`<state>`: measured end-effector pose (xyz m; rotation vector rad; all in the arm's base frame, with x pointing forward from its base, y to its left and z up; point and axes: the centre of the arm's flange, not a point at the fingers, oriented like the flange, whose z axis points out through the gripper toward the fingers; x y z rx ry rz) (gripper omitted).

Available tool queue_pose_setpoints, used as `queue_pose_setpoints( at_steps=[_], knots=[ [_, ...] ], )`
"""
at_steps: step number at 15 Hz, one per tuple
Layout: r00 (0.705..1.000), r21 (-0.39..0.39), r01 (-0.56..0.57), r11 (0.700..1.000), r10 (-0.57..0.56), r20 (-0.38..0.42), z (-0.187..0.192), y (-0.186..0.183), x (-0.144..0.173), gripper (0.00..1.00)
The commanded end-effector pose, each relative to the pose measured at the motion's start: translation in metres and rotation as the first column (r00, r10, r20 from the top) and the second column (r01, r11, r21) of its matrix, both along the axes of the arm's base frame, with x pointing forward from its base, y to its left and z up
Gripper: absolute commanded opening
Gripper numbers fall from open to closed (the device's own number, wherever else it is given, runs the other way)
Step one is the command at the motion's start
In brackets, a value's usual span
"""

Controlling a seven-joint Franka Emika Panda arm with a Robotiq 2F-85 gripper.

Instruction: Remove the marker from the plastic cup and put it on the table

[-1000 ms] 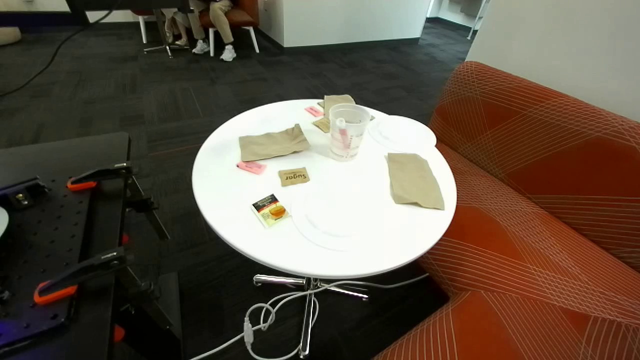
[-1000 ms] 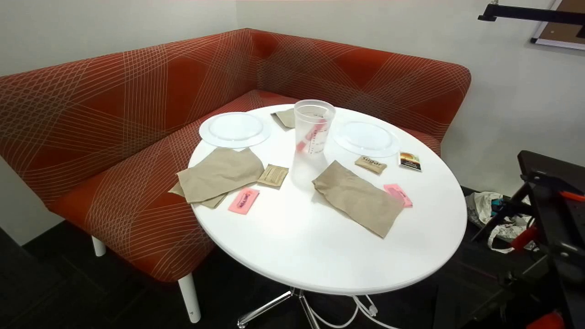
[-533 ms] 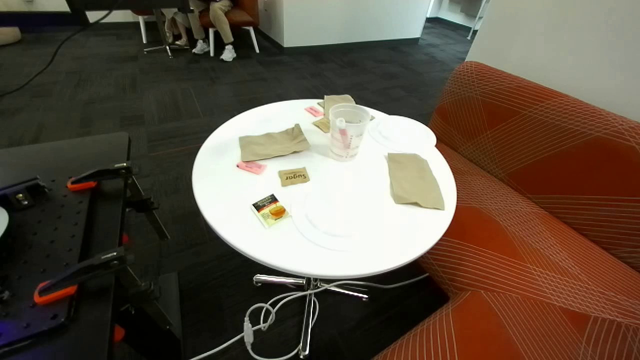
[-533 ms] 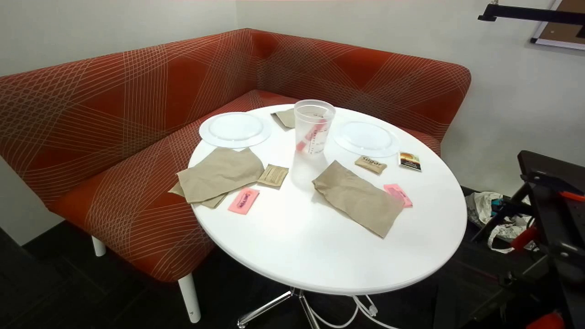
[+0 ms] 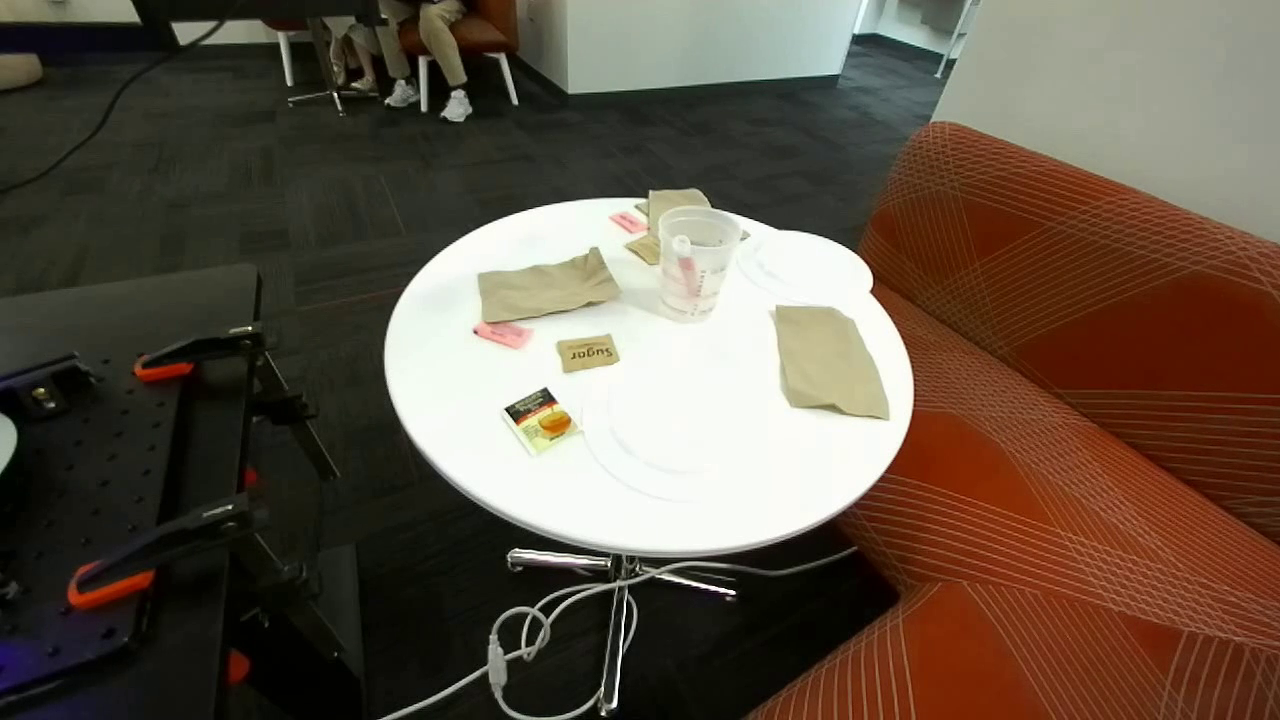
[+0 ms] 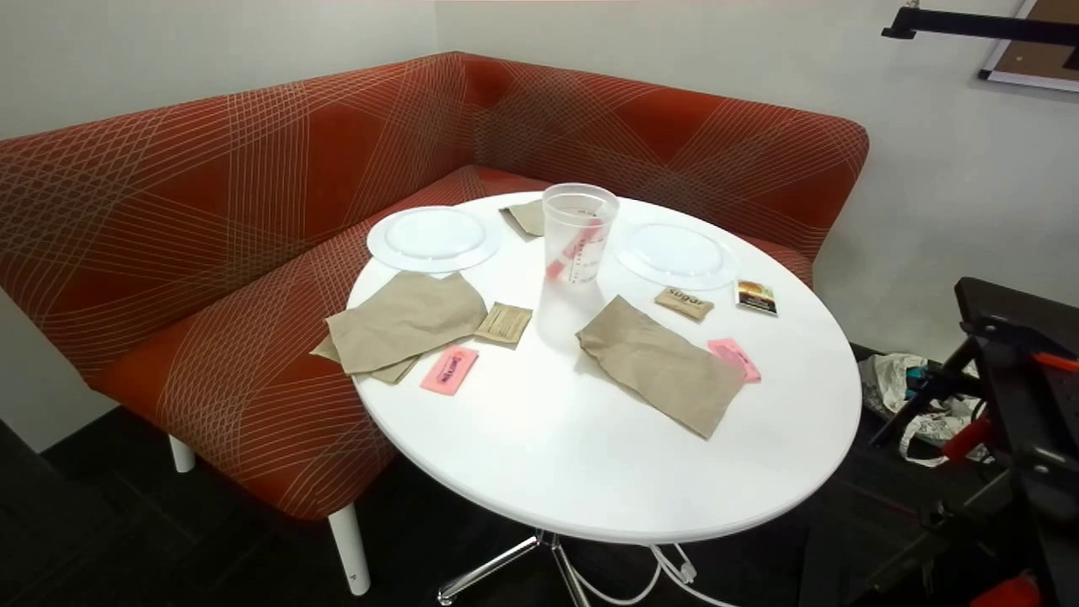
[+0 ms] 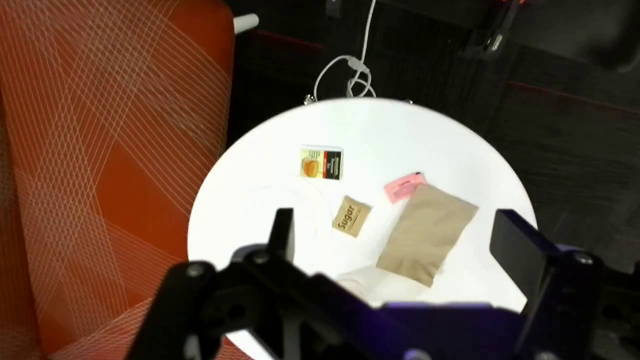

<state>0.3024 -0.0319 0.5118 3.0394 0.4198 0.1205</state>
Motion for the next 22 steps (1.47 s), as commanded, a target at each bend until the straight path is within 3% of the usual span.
queue_pose_setpoints(
  at_steps=[1, 11, 16, 22],
  knots=[
    [0.999, -0.029, -0.026, 0.999, 0.026, 0.02, 0.015, 0.01, 0.042, 1.0],
    [0.994, -0.034, -0.073, 0.997, 0.076, 0.078, 0.009, 0.038, 0.112, 1.0],
    [0.994, -0.062, -0.102, 0.993, 0.104, 0.025, -0.021, 0.06, 0.158, 1.0],
    [0.995, -0.044, -0.103, 0.994, 0.103, -0.018, -0.067, 0.071, 0.223, 1.0]
  ],
)
